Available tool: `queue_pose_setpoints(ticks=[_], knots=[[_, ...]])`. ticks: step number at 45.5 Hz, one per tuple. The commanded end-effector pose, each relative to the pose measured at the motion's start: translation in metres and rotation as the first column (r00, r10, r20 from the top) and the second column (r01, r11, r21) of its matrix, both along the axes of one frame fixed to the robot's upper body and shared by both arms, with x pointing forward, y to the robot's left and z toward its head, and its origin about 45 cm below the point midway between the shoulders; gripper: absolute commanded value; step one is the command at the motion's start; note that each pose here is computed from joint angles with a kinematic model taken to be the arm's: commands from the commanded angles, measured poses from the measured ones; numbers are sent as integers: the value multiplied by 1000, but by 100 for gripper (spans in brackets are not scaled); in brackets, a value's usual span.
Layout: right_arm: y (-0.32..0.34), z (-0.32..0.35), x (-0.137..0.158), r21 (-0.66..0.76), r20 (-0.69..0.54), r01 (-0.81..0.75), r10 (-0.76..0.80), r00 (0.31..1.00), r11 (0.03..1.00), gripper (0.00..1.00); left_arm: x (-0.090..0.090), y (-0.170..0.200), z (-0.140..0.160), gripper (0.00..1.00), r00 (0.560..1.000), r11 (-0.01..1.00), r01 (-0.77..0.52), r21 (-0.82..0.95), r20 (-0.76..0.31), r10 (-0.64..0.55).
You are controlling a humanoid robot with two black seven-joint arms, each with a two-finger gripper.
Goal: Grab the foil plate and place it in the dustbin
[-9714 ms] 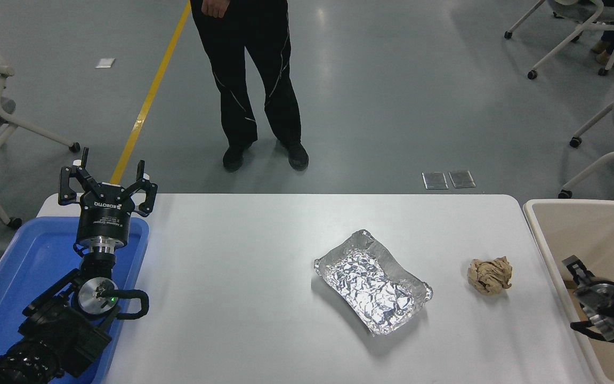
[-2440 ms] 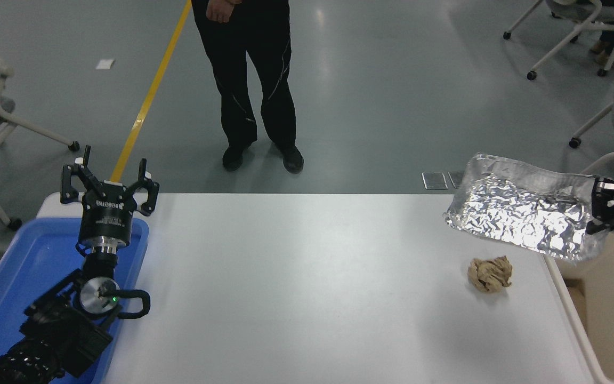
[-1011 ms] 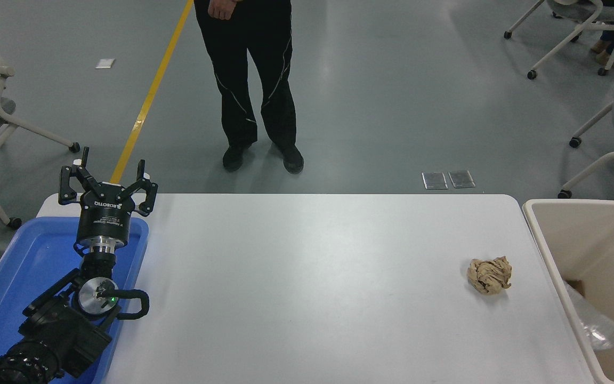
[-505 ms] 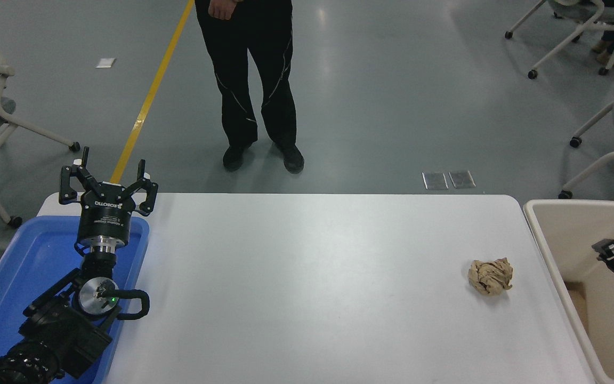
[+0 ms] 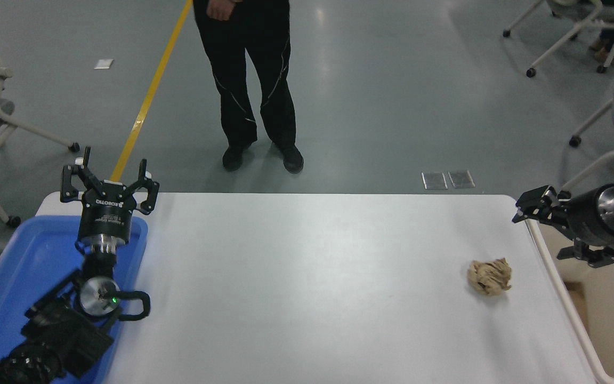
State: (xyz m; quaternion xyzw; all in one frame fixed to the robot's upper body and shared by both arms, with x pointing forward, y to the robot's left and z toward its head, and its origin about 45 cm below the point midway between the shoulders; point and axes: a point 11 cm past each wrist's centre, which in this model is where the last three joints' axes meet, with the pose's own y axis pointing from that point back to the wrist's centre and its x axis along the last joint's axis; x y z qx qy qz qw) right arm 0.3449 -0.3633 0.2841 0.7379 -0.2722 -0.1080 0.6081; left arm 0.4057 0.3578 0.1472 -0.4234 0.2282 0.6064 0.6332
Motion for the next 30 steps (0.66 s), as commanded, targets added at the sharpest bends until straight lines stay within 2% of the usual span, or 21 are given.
queue_pose_setpoints(ticks=[1, 11, 30], knots=[[48, 62, -18, 15, -106, -290, 290, 951, 957, 100, 0, 0, 0, 99, 1000, 1000, 0, 0, 0, 0], [54, 83, -29, -115, -186, -429, 405, 895, 896, 100, 0, 0, 0, 99, 1000, 1000, -1, -1, 0, 1], [60, 104, -30, -158, -153, -447, 425, 892, 881, 100, 0, 0, 0, 99, 1000, 1000, 0, 0, 0, 0]])
